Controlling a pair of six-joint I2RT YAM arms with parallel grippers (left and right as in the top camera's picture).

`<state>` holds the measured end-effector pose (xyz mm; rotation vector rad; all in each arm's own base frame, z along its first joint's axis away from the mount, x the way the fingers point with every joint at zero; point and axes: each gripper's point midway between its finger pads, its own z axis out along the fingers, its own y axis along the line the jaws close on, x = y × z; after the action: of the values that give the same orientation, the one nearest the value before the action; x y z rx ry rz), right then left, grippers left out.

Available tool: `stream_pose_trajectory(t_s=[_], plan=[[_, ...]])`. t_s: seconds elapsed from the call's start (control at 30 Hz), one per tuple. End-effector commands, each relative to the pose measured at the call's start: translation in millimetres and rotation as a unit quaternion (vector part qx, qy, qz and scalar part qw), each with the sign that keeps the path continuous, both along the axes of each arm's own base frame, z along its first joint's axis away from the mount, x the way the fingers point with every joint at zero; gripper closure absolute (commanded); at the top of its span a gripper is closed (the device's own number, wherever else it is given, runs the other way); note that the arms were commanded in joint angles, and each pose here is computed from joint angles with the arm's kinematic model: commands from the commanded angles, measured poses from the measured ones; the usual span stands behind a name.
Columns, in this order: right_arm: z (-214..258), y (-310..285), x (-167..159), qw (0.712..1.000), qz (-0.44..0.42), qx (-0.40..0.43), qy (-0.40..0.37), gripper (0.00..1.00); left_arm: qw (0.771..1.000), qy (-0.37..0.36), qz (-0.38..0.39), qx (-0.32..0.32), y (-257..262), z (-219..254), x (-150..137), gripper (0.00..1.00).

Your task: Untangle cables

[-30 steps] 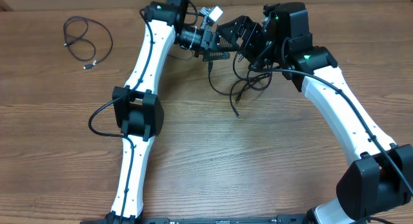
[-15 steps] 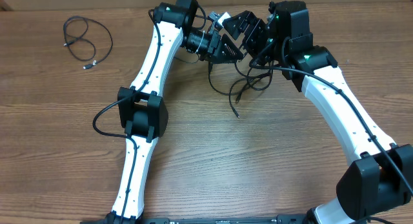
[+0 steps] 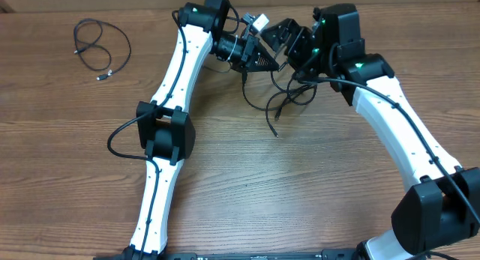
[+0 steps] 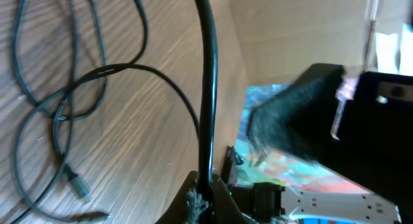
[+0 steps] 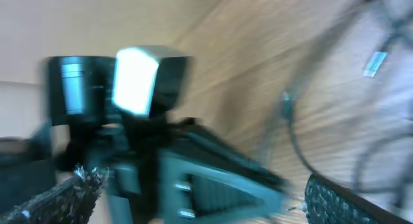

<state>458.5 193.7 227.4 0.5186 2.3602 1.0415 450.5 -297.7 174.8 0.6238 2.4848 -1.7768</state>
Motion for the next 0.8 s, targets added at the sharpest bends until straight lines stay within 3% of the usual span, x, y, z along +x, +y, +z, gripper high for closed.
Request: stream_pose_trajectory(t_s=[0.0,0.2,0.43,0.6,0.77], plan=[[-10,-43,9,0.999,-0.032,-0.022,0.012,0.00,0.997,-0.043,0.044,0.039,25,26,19,0.96],[-24,-87,6,0.996,-0.062,-0.038,0.046,0.00,0.981,-0.166,0.082,0.064,33,95,20,0.96],[-30,-83,2,0.995,-0.030,-0.088,0.028,0.00,0.954,-0.272,0.123,0.004,33,195,15,0.96],[-35,-84,-2,0.994,-0.033,-0.096,0.039,0.00,0.911,-0.384,0.142,-0.042,40,280,-9,0.96],[-36,-85,-4,0.994,-0.032,-0.096,0.044,0.00,0.846,-0.480,0.229,-0.036,67,359,-28,0.96]])
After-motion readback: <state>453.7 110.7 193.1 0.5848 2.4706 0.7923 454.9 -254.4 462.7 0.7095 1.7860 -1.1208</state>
